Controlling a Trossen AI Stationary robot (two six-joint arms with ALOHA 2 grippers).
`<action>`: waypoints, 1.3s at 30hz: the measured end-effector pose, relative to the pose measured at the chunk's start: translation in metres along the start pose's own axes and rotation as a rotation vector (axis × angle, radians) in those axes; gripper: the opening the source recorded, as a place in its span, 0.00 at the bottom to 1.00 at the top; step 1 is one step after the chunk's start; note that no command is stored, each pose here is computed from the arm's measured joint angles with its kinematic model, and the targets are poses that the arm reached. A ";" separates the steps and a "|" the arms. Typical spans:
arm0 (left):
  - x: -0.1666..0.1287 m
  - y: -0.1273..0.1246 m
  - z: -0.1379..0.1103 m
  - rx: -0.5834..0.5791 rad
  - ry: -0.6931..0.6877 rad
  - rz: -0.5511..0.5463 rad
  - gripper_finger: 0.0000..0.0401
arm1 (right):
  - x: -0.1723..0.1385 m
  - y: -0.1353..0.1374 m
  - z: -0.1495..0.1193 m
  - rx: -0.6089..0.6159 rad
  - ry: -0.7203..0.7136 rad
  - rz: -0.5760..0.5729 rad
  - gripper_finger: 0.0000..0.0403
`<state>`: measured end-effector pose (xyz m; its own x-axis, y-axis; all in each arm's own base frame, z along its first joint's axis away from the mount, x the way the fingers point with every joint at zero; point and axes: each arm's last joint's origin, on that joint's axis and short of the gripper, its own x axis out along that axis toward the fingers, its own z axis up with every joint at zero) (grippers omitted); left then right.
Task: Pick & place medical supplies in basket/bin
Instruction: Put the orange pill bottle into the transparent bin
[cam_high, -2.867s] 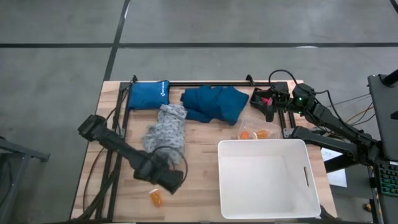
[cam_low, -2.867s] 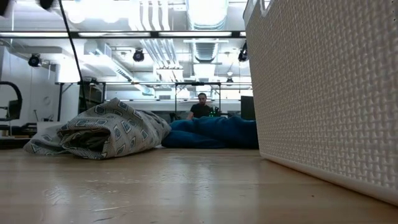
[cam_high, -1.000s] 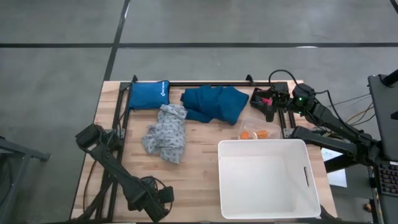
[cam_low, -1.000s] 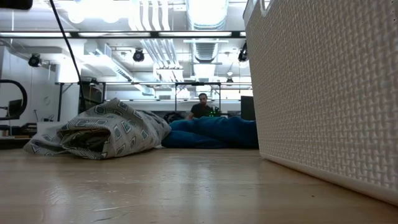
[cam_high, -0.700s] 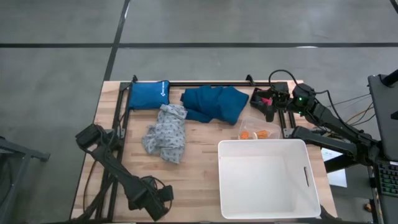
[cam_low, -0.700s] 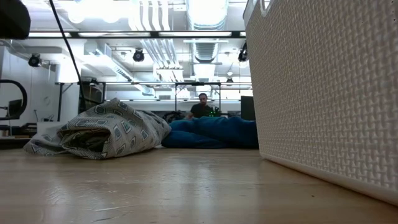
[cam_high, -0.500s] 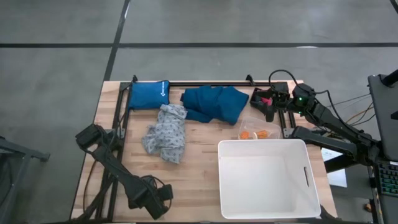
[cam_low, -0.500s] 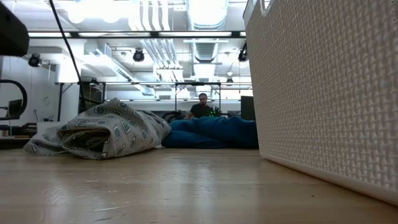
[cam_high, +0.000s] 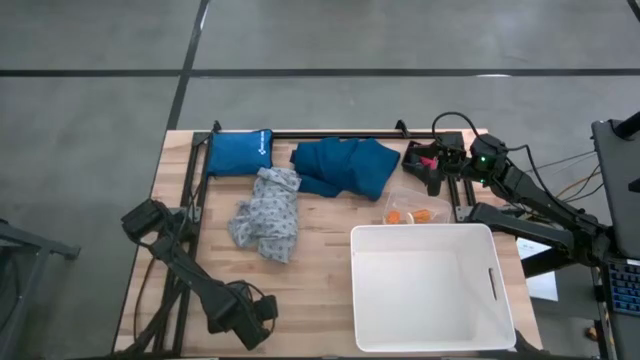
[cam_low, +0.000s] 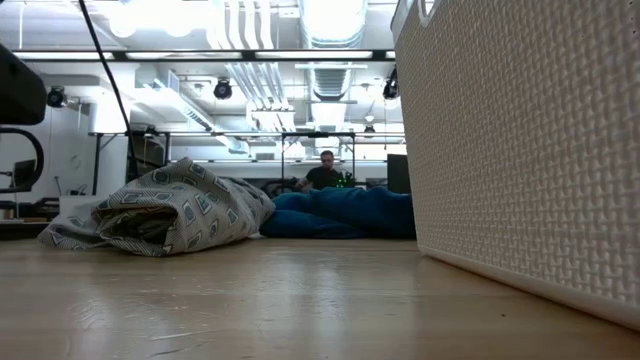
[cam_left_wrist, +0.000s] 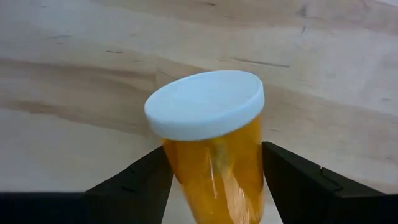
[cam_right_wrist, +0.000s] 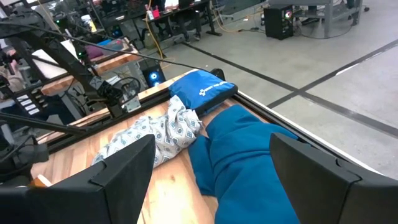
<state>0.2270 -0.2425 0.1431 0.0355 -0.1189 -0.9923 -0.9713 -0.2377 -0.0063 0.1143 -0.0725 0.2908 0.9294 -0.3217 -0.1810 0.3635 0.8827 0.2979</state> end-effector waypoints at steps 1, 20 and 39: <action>0.001 0.000 0.000 0.000 0.007 -0.004 0.60 | 0.000 0.000 0.000 0.000 0.000 0.000 0.77; 0.002 -0.001 -0.001 0.013 0.029 -0.016 0.50 | 0.000 0.000 0.000 0.000 0.000 0.000 0.77; -0.013 -0.003 -0.005 0.017 0.099 -0.069 0.50 | 0.000 0.000 0.000 0.000 0.000 0.000 0.77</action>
<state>0.2303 -0.2452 0.1564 0.1245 -0.1982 -0.9722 -0.9696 -0.2322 -0.0769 0.1143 -0.0725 0.2908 0.9293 -0.3219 -0.1809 0.3637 0.8825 0.2981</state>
